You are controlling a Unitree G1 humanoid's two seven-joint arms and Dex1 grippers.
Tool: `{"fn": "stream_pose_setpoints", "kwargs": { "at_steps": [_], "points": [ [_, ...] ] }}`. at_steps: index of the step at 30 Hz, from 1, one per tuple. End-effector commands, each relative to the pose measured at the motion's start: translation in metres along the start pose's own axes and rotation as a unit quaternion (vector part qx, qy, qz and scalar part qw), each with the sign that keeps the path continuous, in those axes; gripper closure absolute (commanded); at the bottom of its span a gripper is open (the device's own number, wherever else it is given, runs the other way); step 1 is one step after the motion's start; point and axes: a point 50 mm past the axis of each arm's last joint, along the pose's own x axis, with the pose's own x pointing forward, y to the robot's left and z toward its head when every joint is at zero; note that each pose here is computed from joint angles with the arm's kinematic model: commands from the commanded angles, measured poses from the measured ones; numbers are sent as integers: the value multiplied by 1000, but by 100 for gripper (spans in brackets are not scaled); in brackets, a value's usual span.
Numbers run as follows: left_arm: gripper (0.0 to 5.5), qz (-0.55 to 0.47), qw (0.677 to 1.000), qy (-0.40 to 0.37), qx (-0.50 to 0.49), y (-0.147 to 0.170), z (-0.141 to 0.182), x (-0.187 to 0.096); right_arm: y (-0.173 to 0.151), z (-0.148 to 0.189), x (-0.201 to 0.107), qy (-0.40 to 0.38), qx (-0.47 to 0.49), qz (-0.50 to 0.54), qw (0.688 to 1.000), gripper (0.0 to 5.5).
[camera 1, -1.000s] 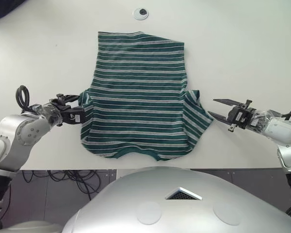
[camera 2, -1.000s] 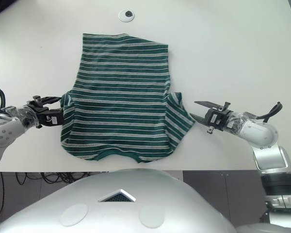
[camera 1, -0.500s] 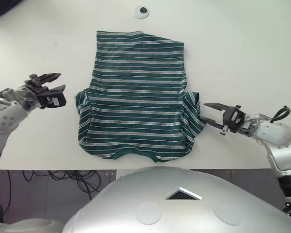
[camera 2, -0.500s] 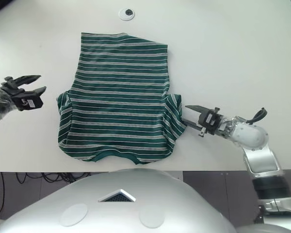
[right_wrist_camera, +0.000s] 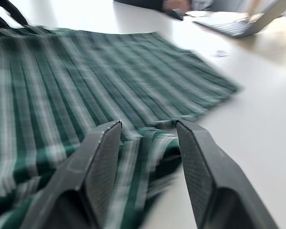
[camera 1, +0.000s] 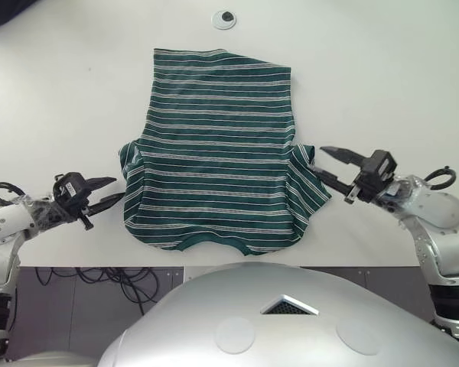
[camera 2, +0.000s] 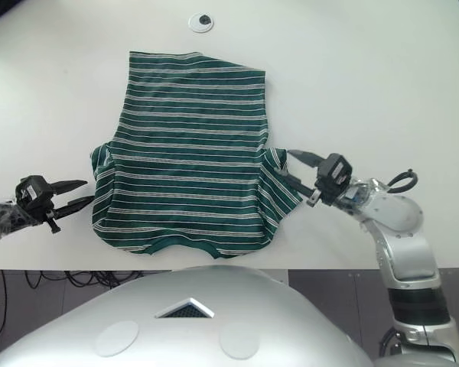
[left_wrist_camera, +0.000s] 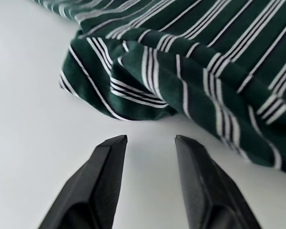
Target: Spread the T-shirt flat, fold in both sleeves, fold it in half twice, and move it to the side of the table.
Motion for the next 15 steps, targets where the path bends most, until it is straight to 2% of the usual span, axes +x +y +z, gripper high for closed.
{"fn": "stream_pose_setpoints", "kwargs": {
  "at_steps": [1, 8, 15],
  "points": [
    [368, -17, 997, 14, -79, -11, -10, 4, 5, 0, 2, 6, 5, 11, 1000, 341],
    [368, -25, 985, -38, -167, -20, -9, 21, 5, -3, 0, 10, 7, 8, 1000, 341],
    [368, 0, 985, -14, -174, -16, -11, 44, 5, -3, -2, 12, 1, 7, 1000, 341]
  ]
}}
